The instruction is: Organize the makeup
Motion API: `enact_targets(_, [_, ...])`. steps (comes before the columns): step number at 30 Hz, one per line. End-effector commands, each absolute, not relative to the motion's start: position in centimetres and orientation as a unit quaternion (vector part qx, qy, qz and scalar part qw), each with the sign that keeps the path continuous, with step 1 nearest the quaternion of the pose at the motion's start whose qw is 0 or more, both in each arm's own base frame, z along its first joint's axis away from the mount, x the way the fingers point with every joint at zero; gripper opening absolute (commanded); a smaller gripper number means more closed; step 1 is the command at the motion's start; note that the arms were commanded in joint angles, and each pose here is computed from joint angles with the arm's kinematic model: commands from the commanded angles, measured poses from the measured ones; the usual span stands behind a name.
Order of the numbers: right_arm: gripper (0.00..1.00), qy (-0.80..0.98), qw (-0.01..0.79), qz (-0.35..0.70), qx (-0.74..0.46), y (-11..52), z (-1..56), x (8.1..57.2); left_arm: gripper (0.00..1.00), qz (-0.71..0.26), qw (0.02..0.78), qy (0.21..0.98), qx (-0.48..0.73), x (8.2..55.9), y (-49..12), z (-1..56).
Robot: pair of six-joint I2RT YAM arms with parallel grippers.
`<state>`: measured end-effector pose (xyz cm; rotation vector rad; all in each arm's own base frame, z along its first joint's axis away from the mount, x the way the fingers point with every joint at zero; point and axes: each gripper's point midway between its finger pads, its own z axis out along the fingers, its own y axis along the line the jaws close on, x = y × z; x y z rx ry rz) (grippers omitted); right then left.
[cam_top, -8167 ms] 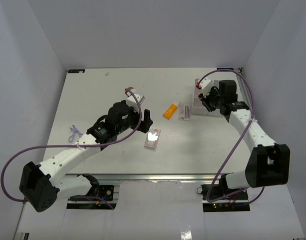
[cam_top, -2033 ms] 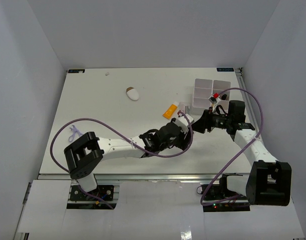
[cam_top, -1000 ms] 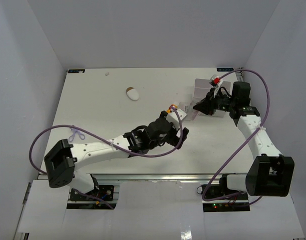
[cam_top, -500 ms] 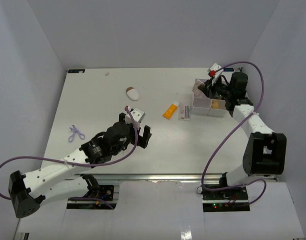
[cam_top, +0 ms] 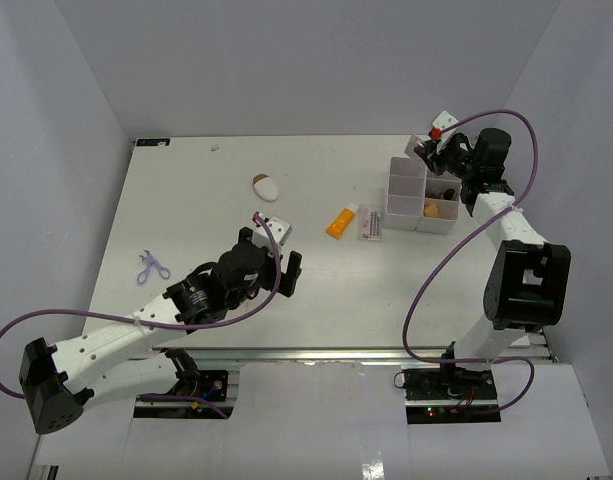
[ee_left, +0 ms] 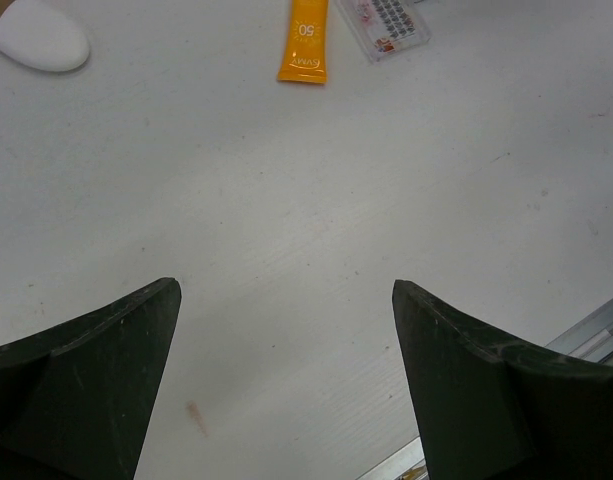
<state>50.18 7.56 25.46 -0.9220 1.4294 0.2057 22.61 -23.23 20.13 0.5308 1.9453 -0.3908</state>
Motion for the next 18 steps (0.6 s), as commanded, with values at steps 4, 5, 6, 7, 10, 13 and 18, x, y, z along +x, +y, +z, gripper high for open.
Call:
enact_targets(4, [0.13,0.590,0.659,0.085,-0.458,7.4,26.2,51.0,0.98,-0.160,0.517,0.814,0.212,22.9,-22.8,20.0])
enact_targets(5, [0.14,0.591,0.656,0.088,-0.461,7.4,25.8,50.9,0.98,-0.161,0.516,0.814,0.213,22.9,-22.9,20.0])
enact_targets(6, [0.14,0.592,0.654,0.091,-0.463,7.5,25.5,50.9,0.98,-0.162,0.516,0.814,0.213,22.9,-22.9,20.0])
enact_targets(7, [0.14,0.592,0.651,0.095,-0.465,7.6,25.3,50.9,0.98,-0.164,0.515,0.814,0.213,22.9,-23.0,20.0])
enact_targets(10, [0.15,0.597,0.644,0.103,-0.467,7.7,24.6,51.2,0.98,-0.167,0.512,0.814,0.216,22.8,-23.1,19.8])
enact_targets(13, [0.15,0.605,0.640,0.099,-0.463,7.3,24.2,51.9,0.98,-0.168,0.512,0.815,0.215,22.8,-23.1,19.8])
enact_targets(18, [0.18,0.613,0.633,0.093,-0.463,7.0,23.7,52.9,0.98,-0.168,0.511,0.815,0.216,22.8,-23.1,19.8])
